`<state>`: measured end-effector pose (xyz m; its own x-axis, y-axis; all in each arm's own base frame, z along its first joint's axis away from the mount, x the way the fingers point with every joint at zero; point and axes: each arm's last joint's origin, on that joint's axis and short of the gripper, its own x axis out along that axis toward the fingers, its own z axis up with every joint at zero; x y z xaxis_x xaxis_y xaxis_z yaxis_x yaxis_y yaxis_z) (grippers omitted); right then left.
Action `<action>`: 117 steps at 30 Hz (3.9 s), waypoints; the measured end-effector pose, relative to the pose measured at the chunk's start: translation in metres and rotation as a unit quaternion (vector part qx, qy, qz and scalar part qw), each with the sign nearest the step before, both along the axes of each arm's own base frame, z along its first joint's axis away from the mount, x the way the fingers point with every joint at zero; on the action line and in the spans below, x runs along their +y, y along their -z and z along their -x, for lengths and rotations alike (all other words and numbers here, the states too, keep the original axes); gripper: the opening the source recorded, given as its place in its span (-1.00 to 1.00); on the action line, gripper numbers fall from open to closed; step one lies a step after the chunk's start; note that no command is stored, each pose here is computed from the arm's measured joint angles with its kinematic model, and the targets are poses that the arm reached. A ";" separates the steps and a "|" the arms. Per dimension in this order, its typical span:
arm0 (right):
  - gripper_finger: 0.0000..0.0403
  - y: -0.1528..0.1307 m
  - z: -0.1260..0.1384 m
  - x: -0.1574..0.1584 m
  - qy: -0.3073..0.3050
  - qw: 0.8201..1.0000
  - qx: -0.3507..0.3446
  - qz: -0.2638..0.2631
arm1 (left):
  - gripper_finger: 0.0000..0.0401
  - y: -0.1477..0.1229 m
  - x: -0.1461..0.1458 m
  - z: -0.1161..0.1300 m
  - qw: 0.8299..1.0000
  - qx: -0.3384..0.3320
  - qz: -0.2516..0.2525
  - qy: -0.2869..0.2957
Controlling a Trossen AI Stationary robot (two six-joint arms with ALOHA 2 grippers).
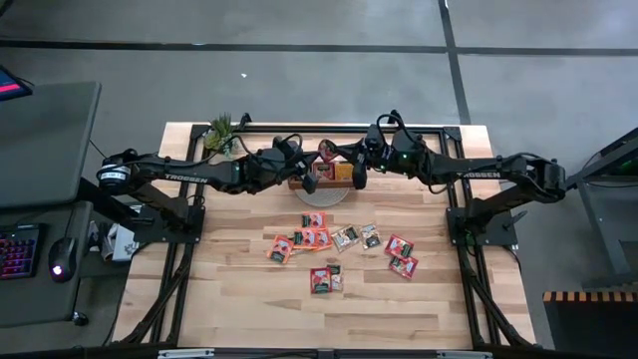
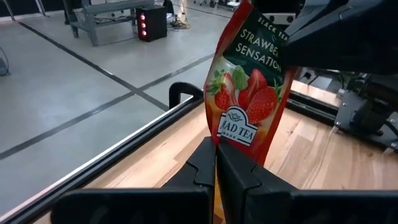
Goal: Pick & Place Tea
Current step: Put the red tea bag in the middle section of the wooden organizer, then put the orange tea bag in the right section of the wooden organizer
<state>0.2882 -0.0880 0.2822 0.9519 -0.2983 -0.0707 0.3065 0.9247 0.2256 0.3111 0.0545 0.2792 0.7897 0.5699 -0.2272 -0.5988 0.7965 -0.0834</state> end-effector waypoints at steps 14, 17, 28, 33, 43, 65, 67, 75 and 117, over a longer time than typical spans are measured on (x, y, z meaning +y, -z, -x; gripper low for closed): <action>-1.00 0.002 0.004 -0.008 -0.012 1.000 0.010 -0.006 | -0.12 0.010 -0.003 0.002 0.995 0.078 -0.004 0.062; -1.00 0.007 0.007 -0.015 -0.021 0.999 0.037 -0.018 | 0.11 0.006 -0.004 0.011 0.989 0.133 -0.001 0.060; -1.00 0.017 0.023 -0.045 -0.071 0.994 0.088 -0.003 | 0.27 -0.030 -0.009 0.053 0.979 0.195 -0.012 0.063; -1.00 0.018 0.023 -0.062 -0.081 0.991 0.107 -0.005 | 0.27 -0.028 -0.011 0.058 0.976 0.204 0.011 0.079; -1.00 0.024 -0.030 -0.096 -0.158 0.966 0.205 -0.006 | 0.27 -0.031 -0.011 0.058 0.978 0.193 0.012 0.078; -1.00 0.084 -0.055 -0.107 -0.193 0.938 0.282 -0.055 | 0.27 -0.031 -0.011 0.057 0.980 0.180 0.024 0.076; -1.00 0.090 -0.056 -0.108 -0.192 0.936 0.287 -0.062 | 0.27 -0.031 -0.011 0.057 0.981 0.179 0.026 0.075; -1.00 0.099 -0.057 -0.110 -0.172 0.934 0.303 -0.077 | 0.27 -0.031 -0.011 0.057 0.981 0.179 0.026 0.072; -0.17 -0.001 -0.035 -0.063 -0.159 0.961 0.224 -0.014 | 0.27 -0.025 -0.013 0.061 0.977 0.177 0.100 0.060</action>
